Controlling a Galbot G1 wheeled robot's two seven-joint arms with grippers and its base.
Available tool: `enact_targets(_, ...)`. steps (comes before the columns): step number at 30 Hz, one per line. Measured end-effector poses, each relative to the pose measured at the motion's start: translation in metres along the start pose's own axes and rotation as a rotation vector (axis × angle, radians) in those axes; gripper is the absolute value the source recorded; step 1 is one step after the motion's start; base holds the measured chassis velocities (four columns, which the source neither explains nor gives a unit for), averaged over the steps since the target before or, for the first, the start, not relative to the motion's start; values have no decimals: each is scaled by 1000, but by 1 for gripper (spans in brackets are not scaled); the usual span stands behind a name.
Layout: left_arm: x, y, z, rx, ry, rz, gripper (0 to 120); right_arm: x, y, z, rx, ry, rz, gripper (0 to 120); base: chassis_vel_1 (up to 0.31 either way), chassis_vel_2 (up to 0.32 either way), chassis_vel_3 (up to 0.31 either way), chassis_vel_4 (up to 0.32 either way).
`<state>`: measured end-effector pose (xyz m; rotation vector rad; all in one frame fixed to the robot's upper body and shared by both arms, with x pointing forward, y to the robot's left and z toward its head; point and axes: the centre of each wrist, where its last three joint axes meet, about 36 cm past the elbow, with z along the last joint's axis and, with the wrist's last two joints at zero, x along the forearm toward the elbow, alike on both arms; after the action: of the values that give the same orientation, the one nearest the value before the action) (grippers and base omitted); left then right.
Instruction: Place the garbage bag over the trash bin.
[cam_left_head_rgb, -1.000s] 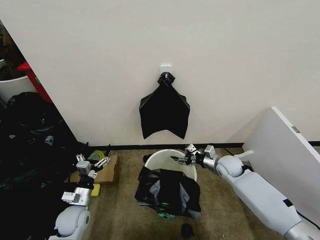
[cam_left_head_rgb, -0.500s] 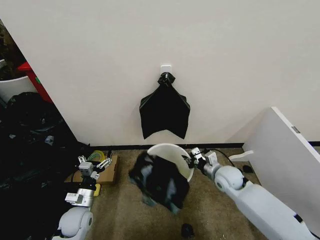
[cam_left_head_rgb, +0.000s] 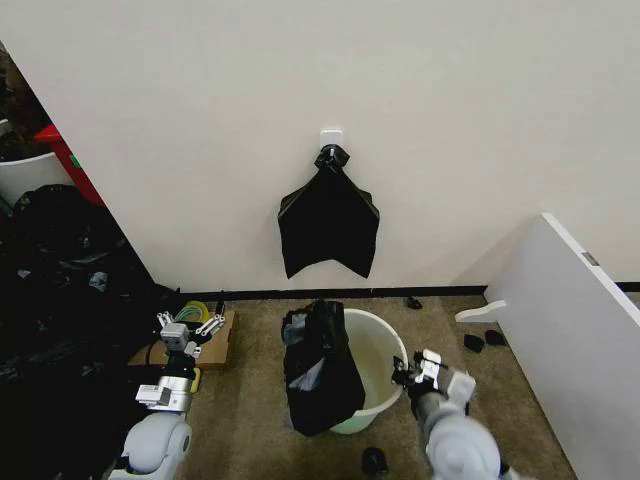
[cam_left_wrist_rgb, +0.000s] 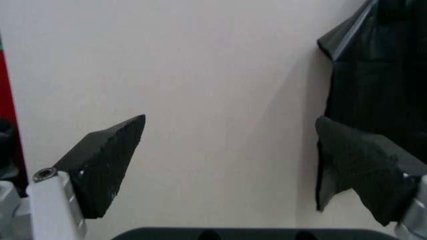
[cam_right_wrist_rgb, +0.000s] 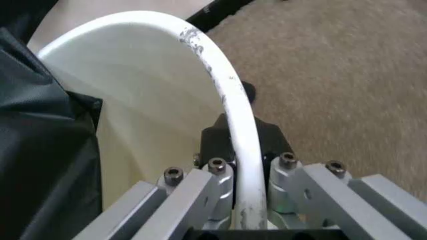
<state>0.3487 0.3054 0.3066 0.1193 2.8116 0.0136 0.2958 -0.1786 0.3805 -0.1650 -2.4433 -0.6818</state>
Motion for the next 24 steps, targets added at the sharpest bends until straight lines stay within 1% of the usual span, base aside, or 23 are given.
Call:
enact_targets(1,0,0,0,0,0,0,100,0,0,0,0,0,0,2,0,0,0,0)
enact_targets(4,-1,-5,-6,9,-12,10,100,1,0,21,-33,-48,36,2,0,0,0,0)
enact_targets(6,-1,-8,-12,12,-24,17,100,5,-6,37,-2,-113,3,2,0,0,0,0)
enact_targets(8,-1,-8,-13,12,-26,18,100,7,-8,40,11,-131,-11,3,0,0,0,0)
enact_targets(9,-1,-8,-14,12,-28,19,100,9,-9,42,27,-157,-28,5,0,0,0,0)
enact_targets(10,0,-7,-16,11,-32,17,100,15,-11,45,52,-197,-54,12,0,0,0,0)
enact_targets(12,0,-7,-17,11,-33,17,100,19,-10,46,59,-209,-64,12,0,0,0,0)
enact_targets(13,1,-7,-18,11,-34,17,100,28,-9,47,71,-228,-84,20,0,0,0,0)
enact_targets(14,1,-7,-19,10,-35,16,100,39,-6,48,86,-247,-105,25,0,0,0,0)
enact_targets(15,1,-7,-19,10,-35,16,100,39,-6,48,86,-247,-105,25,0,0,0,0)
enact_targets(16,2,-6,-19,10,-35,17,100,45,-5,49,103,-269,-124,30,0,0,0,0)
enact_targets(17,2,-6,-19,10,-35,17,100,48,-4,49,113,-283,-135,32,0,0,0,0)
enact_targets(18,3,-7,-20,10,-35,20,100,55,-3,51,163,-348,-192,41,0,0,0,0)
enact_targets(19,4,-7,-20,10,-34,21,100,56,-3,52,184,-374,-219,45,0,0,0,0)
enact_targets(20,4,-7,-20,10,-34,21,100,56,-3,52,184,-374,-219,45,0,0,0,0)
enact_targets(22,6,-9,-19,13,-29,28,100,58,1,50,227,-421,-290,53,0,0,0,0)
enact_targets(23,6,-9,-19,14,-26,30,100,59,3,49,237,-431,-315,55,0,0,0,0)
enact_targets(24,8,-11,-18,13,-20,36,100,60,9,44,253,-445,-380,62,0,0,0,0)
